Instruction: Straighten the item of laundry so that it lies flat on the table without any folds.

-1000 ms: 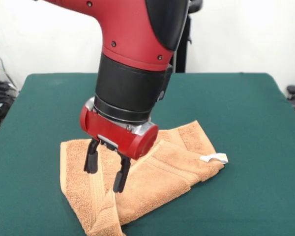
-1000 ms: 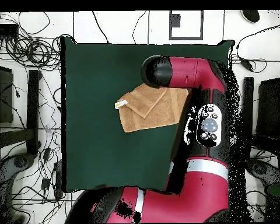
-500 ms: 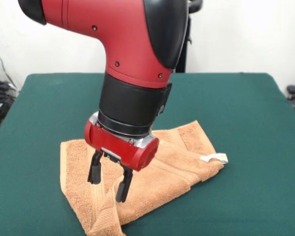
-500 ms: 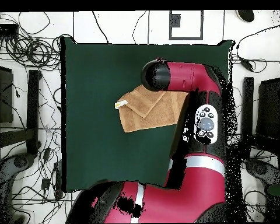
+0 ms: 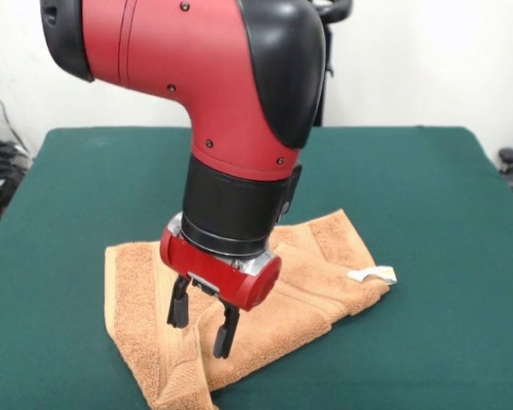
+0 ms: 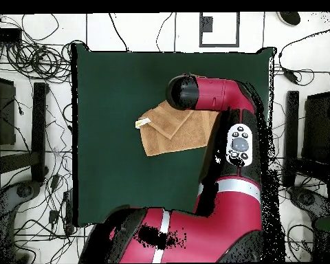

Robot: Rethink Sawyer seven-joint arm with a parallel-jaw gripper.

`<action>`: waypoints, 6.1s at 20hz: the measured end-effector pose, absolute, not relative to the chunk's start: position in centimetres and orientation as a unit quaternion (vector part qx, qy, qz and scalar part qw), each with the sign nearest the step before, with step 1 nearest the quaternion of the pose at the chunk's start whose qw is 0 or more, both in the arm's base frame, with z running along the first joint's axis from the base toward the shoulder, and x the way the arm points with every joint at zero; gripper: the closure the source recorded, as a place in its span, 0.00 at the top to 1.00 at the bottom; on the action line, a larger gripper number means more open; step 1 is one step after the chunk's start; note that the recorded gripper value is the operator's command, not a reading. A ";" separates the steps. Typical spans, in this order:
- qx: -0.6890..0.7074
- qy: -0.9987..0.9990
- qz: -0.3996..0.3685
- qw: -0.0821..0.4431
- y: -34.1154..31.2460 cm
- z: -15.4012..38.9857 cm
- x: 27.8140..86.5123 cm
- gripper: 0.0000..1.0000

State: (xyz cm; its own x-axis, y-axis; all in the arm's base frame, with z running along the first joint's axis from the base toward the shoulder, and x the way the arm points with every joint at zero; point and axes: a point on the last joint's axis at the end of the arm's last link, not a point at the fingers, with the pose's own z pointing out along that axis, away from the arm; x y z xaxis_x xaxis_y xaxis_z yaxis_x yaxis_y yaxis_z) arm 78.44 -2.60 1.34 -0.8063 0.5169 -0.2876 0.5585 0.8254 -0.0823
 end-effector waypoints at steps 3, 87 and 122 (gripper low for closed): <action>0.284 0.947 -0.082 0.125 -2.6 1.0 78.3 1.00; 0.302 0.944 -0.122 0.060 2.6 -2.1 68.1 1.00; 0.316 0.937 -0.131 0.076 2.8 -4.3 68.4 1.00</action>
State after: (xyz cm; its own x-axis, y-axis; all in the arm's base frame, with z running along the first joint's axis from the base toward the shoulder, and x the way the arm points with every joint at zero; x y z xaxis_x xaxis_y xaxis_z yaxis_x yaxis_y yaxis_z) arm 68.36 2.77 -4.29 -0.7893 0.5715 -0.2246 0.6111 0.7667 -0.1967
